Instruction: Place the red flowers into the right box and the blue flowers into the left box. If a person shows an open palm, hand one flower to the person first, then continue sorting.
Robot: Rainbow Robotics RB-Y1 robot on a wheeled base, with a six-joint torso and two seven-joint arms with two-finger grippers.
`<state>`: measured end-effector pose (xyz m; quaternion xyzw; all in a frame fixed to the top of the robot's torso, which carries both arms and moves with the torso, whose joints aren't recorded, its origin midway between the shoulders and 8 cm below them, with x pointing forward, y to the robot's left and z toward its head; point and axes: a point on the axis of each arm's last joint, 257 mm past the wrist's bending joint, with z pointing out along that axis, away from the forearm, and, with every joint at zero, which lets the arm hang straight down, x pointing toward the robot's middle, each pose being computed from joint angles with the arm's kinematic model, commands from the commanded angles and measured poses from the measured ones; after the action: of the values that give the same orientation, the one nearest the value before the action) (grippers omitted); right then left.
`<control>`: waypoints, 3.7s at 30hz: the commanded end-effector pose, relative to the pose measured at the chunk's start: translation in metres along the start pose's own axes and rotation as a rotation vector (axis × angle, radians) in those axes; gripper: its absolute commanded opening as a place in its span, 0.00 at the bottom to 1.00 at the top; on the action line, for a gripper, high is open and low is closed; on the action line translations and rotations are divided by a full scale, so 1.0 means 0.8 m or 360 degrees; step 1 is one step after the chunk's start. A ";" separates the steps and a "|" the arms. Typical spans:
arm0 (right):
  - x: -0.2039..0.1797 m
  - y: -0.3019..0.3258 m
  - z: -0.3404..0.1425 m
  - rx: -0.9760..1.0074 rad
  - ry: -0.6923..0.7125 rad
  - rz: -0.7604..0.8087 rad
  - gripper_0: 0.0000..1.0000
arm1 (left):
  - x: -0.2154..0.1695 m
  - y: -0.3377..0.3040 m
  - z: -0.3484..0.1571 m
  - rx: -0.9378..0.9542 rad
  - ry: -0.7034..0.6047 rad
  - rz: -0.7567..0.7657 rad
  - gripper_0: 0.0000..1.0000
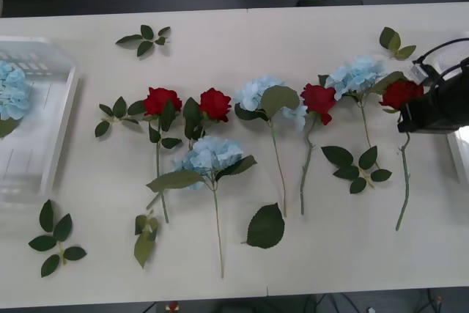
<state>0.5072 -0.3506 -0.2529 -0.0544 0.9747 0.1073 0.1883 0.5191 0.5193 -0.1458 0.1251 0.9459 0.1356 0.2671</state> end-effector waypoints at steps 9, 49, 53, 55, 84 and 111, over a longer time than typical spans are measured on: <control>-0.160 -0.101 -0.176 0.0784 -0.0346 -0.0399 0.00 | 0.007 -0.155 -0.075 0.0423 -0.0077 -0.0262 1.00; -0.153 -0.248 -0.101 0.1275 -0.0305 -0.0340 0.93 | -0.002 -0.455 0.070 0.0435 -0.0074 -0.0309 1.00; -0.153 -0.205 -0.100 0.1097 -0.0226 -0.0416 1.00 | -0.014 -0.459 0.069 0.0446 -0.0084 -0.0317 1.00; -0.152 -0.173 -0.100 0.0977 -0.0180 -0.0491 1.00 | -0.019 -0.460 0.070 0.0449 -0.0087 -0.0323 1.00; -0.061 0.041 0.046 0.0313 0.0041 -0.0338 1.00 | -0.031 -0.477 0.102 0.0469 -0.0074 -0.0365 0.00; -0.077 0.055 0.115 0.0426 -0.0074 -0.0321 0.39 | -0.205 -0.424 -0.087 0.0846 -0.0681 -0.0493 0.00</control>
<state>0.5848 -0.2975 -0.3052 -0.1444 0.9641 -0.0543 0.2161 0.5384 0.1481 -0.2156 0.0867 0.9163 -0.1476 0.3621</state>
